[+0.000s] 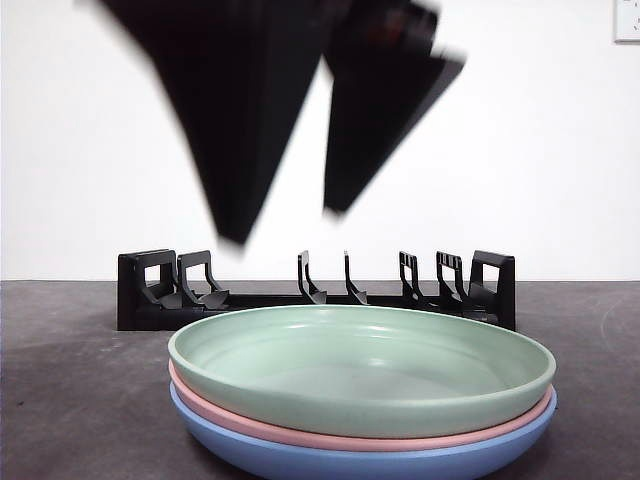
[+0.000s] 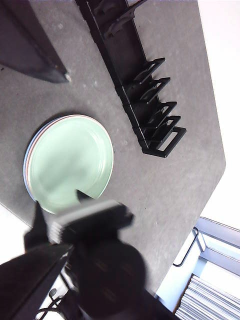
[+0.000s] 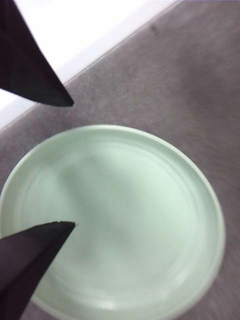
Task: Place the plate
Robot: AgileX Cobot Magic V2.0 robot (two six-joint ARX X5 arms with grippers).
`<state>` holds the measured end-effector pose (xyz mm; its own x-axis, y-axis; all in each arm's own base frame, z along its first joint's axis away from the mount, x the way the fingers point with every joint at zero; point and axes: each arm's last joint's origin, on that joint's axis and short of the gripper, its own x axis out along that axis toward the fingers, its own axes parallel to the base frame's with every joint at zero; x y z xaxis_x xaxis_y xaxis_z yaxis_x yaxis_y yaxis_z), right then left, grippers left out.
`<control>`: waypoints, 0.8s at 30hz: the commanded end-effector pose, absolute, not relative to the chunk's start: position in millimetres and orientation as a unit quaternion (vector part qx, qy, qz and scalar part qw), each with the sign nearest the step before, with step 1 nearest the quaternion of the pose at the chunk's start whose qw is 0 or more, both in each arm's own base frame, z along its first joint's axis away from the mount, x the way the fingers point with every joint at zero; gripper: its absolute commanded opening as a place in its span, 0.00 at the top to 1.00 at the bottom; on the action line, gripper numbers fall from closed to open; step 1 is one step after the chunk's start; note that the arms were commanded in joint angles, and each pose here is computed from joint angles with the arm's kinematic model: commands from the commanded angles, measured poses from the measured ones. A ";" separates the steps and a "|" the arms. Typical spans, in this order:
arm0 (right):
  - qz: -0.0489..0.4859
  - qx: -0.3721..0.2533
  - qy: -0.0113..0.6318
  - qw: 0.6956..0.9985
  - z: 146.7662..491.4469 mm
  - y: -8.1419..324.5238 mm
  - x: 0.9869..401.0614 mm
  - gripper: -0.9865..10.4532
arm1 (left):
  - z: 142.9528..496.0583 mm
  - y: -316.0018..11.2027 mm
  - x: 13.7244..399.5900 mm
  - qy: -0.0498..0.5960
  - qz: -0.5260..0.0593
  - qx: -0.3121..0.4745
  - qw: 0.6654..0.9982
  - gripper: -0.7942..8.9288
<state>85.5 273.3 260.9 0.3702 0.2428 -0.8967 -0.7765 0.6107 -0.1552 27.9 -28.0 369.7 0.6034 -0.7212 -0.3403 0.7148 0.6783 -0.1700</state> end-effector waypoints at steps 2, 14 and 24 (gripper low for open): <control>0.321 -0.260 0.436 0.800 286.6 256.7 87.7 0.57 | 376.0 -26.6 25.7 0.181 -0.403 -0.014 0.897 0.40; 0.293 -0.118 0.394 0.863 333.6 144.8 91.9 0.53 | 375.8 -26.6 25.7 0.195 -0.397 -0.045 0.896 0.40; 0.320 0.010 0.341 0.884 314.5 53.5 46.3 0.53 | 369.6 -28.6 28.5 0.220 -0.388 -0.071 0.892 0.40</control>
